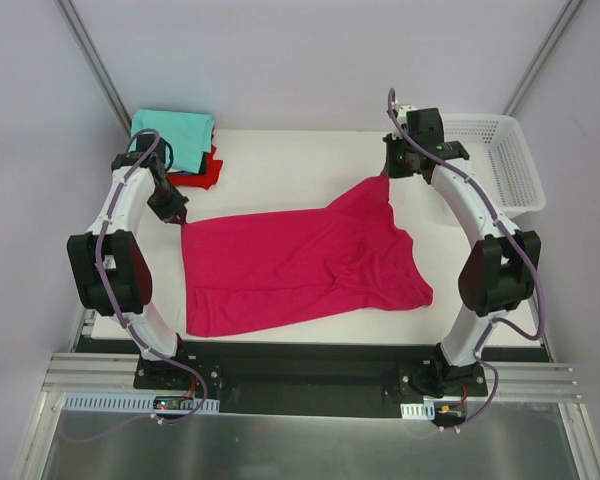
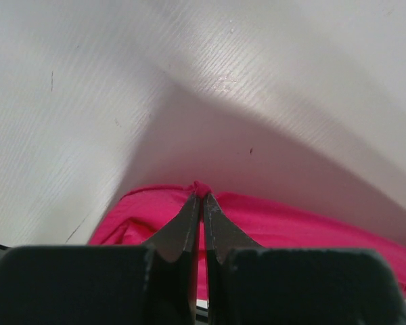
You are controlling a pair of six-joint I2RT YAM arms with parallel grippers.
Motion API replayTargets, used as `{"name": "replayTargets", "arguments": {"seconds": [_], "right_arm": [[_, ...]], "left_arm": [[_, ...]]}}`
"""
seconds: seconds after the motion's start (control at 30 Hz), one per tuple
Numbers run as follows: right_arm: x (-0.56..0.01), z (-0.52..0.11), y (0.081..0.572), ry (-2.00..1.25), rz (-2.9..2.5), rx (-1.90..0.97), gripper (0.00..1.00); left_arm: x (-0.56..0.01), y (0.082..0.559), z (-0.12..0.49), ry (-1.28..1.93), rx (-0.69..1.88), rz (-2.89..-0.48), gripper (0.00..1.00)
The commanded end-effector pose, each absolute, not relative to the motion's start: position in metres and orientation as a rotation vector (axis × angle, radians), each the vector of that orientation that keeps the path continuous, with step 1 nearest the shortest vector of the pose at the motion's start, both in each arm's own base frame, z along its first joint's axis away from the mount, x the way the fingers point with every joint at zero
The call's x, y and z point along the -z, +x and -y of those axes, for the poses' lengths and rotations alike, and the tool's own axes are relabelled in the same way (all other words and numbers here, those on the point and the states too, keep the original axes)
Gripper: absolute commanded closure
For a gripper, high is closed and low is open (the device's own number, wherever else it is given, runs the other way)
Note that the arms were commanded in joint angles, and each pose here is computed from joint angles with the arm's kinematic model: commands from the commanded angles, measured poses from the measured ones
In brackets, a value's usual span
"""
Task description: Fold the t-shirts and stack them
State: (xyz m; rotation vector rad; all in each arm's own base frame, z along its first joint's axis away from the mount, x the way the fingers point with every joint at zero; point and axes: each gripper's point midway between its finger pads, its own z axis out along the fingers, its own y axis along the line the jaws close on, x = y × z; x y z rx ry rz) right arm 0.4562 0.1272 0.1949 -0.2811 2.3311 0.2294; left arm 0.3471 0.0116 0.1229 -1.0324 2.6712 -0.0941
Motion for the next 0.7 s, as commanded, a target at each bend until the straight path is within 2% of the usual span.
{"name": "replayTargets", "arguments": {"seconds": [0.0, 0.67], "right_arm": [[-0.223, -0.136, 0.473, -0.296, -2.266, -0.270, 0.99], [-0.225, -0.139, 0.502, -0.305, -2.256, -0.276, 0.99]], "left_arm": [[-0.128, 0.348, -0.018, -1.008, 0.056, -2.693, 1.00], [-0.124, 0.380, -0.023, -0.995, 0.044, -2.698, 1.00]]}}
